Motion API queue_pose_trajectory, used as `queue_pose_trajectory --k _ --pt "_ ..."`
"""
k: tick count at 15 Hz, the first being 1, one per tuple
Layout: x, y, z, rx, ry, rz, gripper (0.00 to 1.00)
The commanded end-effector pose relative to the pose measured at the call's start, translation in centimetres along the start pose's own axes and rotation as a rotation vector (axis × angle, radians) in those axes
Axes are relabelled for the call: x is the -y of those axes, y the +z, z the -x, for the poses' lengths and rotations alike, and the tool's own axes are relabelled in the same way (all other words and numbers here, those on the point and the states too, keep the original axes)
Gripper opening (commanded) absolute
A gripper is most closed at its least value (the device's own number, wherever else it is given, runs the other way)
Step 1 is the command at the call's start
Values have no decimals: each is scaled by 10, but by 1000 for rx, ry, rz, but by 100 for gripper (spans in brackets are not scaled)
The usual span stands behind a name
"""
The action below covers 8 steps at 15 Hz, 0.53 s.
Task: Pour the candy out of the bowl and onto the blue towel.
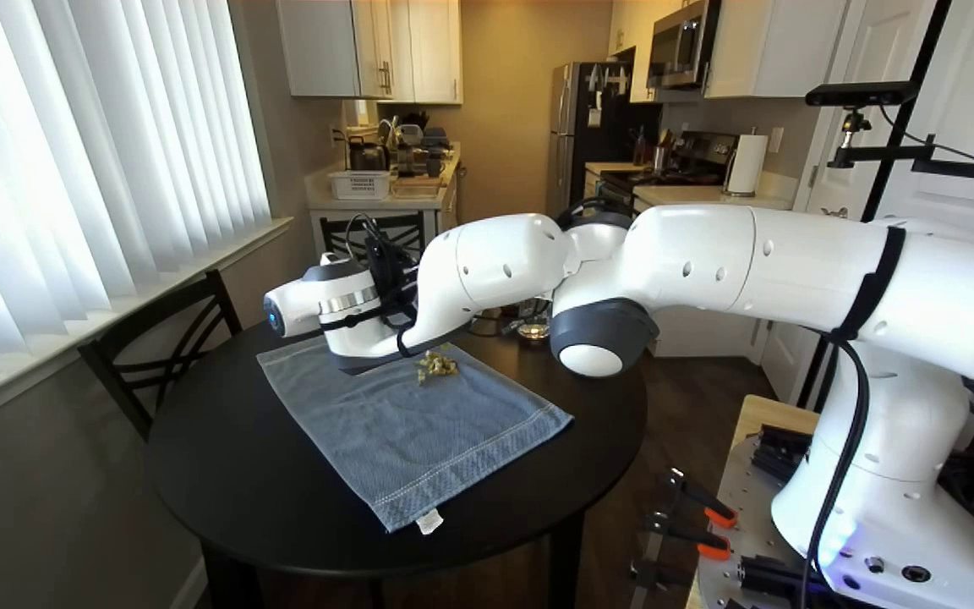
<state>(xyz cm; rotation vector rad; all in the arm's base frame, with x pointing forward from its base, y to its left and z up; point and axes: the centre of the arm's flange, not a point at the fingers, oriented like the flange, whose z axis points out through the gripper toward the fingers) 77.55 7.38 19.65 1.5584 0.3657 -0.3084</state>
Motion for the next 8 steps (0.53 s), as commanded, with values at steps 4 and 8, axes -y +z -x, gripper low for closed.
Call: queue_pose_trajectory --k 4,8 --pt "-5 -7 -59 74 -40 81 5" --pt "3 -12 -62 80 -45 37 5"
